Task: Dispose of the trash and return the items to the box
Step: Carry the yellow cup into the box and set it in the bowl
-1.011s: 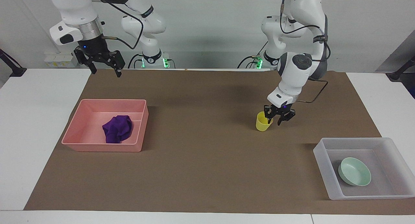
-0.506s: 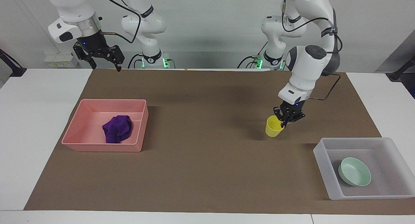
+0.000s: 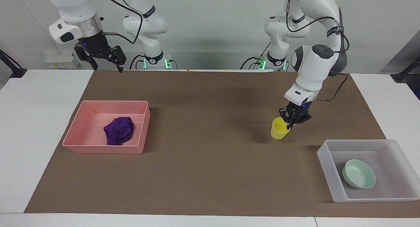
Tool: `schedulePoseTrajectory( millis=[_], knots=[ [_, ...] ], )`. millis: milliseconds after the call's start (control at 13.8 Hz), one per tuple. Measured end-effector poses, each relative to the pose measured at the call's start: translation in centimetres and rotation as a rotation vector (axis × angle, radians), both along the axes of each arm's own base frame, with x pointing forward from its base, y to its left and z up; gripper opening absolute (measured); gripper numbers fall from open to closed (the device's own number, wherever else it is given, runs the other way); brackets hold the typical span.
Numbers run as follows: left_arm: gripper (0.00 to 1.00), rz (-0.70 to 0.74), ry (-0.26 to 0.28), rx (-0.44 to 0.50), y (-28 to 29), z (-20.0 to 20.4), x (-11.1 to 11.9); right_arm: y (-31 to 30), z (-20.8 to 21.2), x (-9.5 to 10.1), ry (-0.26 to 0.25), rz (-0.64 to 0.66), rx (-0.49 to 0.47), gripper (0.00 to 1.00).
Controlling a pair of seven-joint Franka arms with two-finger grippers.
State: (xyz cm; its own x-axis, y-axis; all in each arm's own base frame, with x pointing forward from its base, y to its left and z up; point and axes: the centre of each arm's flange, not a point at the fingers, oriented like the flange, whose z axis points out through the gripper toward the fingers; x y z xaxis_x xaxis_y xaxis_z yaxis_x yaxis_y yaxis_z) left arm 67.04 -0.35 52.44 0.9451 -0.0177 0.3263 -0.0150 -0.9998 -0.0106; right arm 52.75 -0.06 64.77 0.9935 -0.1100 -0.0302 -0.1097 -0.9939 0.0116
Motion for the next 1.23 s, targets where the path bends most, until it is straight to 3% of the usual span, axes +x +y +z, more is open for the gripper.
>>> schedulePoseTrajectory(
  millis=[361, 650, 1228],
  knots=[
    [0.03, 0.052, -0.018, 0.014, 7.3, -1.4, 3.6, 0.0, -0.1, 0.0, 0.001, 0.0, 0.0, 1.0],
    [0.03, 0.033, -0.009, 0.035, 11.8, -5.1, 6.0, 0.0, -0.1, 0.0, 0.001, 0.0, 0.0, 1.0],
    [0.03, 0.069, -0.057, 0.003, 15.4, -13.9, 7.6, 0.0, -0.1, 0.0, 0.0, 0.0, 0.0, 1.0]
  ],
)
